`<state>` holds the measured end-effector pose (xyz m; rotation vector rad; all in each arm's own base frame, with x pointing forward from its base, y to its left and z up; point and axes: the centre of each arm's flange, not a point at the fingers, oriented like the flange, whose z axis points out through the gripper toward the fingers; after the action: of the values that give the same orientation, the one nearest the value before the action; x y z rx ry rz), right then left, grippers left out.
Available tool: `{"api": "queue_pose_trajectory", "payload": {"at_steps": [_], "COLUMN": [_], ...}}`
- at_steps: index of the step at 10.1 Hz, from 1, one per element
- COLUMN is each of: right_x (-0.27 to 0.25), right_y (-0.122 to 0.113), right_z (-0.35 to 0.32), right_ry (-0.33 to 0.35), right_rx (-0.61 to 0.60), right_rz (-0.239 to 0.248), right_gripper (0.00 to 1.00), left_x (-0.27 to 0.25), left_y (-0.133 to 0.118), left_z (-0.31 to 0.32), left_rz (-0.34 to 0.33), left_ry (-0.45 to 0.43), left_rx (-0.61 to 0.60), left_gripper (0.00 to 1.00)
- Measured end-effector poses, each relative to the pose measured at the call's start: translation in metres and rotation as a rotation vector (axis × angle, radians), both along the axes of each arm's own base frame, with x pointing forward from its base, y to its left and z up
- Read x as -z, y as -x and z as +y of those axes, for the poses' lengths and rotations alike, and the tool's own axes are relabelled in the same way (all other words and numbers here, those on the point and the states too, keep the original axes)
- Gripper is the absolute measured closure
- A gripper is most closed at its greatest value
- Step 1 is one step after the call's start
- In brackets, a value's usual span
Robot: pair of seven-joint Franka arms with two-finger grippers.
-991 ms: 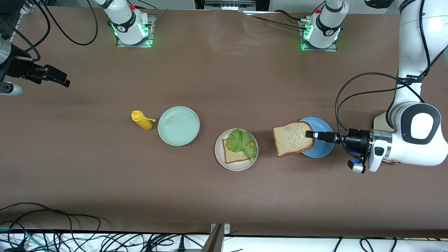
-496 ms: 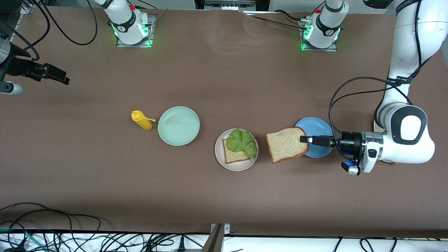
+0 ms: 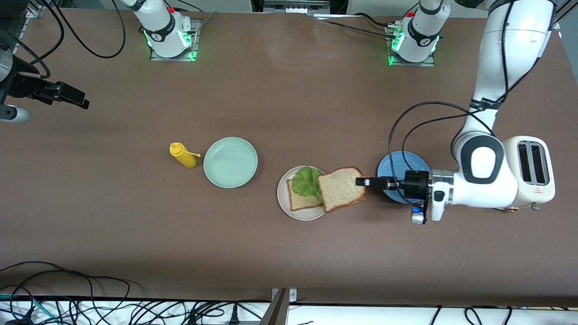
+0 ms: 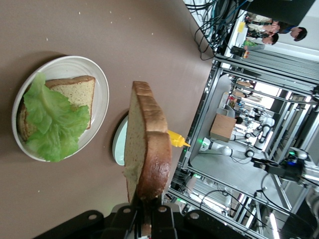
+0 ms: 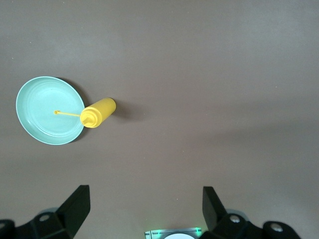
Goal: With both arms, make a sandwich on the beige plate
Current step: 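Lower the bread slice with the left gripper onto the lettuce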
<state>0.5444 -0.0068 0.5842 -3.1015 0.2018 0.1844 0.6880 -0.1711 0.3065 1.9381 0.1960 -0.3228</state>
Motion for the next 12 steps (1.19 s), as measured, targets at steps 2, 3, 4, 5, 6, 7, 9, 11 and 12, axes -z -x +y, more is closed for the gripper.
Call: {"api": "queue_pose_trajectory", "payload": {"at_steps": [2,3,4,5,6,7,9,11,12], "right_x": [0.000,0.000,0.000,0.000,0.000,0.001,0.001,0.001,0.001], "right_y": [0.000,0.000,0.000,0.000,0.000,0.000,0.000,0.000,0.000], "right_z": [0.001,0.001,0.001,0.001,0.001,0.001,0.001,0.004,0.006], "right_ry": [-0.002,-0.002,-0.002,-0.003,-0.005,-0.008,-0.009,-0.028,-0.035], "right_rx": [-0.001,-0.001,-0.001,-0.001,0.000,0.000,0.000,0.000,-0.001], "right_rz": [0.000,0.000,0.001,0.002,0.002,0.003,0.004,0.004,0.004], "right_gripper": [0.00,0.00,0.00,0.00,0.00,0.00,0.00,0.00,0.00], "left_x": [0.017,0.024,0.030,0.035,0.041,0.048,0.060,0.071,0.076], "left_y": [0.008,0.012,0.015,0.019,0.023,0.028,0.035,0.039,0.041], "left_z": [-0.027,-0.038,-0.047,-0.055,-0.062,-0.067,-0.075,-0.080,-0.084], "left_rz": [-0.003,-0.004,-0.004,-0.001,-0.001,-0.009,-0.011,-0.011,-0.011], "left_ry": [-0.048,-0.069,-0.085,-0.083,-0.076,-0.076,-0.085,-0.098,-0.102], "left_rx": [-0.019,-0.027,-0.039,-0.052,-0.062,-0.069,-0.065,-0.063,-0.057], "left_gripper": [0.91,0.91,0.91,0.91,0.91,0.91,0.91,0.91,0.91]}}
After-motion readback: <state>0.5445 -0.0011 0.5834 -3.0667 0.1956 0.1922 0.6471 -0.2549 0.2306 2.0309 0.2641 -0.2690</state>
